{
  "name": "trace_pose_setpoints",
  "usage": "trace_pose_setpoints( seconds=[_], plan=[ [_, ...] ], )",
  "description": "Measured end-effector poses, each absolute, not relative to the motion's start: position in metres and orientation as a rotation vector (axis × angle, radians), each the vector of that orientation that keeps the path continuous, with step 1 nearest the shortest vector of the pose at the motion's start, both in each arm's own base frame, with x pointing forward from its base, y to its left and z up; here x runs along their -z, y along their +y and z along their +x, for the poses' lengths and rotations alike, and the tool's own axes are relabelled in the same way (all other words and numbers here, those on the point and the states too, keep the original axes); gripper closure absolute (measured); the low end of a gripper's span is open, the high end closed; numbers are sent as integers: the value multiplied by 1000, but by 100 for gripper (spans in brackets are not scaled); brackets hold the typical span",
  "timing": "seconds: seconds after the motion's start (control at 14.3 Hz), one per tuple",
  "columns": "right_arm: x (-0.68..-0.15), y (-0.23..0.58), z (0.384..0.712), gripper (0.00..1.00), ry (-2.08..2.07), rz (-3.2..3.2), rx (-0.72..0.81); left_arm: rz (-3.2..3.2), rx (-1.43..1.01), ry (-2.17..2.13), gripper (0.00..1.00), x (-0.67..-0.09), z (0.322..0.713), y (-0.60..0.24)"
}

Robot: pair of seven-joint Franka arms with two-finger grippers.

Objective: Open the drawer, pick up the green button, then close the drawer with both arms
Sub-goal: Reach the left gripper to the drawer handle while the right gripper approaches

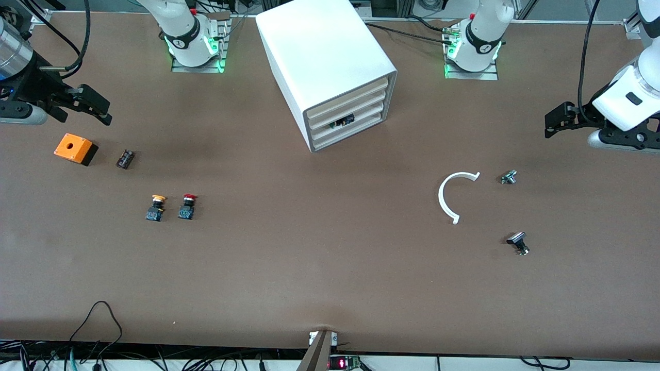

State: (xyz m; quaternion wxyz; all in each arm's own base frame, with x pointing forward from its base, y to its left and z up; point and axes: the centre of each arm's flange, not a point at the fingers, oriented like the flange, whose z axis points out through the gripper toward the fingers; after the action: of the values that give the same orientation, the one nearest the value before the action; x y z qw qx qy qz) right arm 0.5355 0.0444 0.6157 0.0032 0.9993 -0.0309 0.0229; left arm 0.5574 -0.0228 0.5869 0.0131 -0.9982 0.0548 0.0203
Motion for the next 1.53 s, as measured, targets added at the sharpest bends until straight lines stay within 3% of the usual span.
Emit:
trace_pose_setpoints(
  seconds=[0.91, 1.53],
  plan=[
    [-606, 62, 536, 0, -58, 3127, -29, -3109, -101, 170, 0, -585, 555, -23],
    [-573, 66, 551, 0, -88, 3126, 66, -3109, -121, 171, 0, -585, 553, -23]
  ],
)
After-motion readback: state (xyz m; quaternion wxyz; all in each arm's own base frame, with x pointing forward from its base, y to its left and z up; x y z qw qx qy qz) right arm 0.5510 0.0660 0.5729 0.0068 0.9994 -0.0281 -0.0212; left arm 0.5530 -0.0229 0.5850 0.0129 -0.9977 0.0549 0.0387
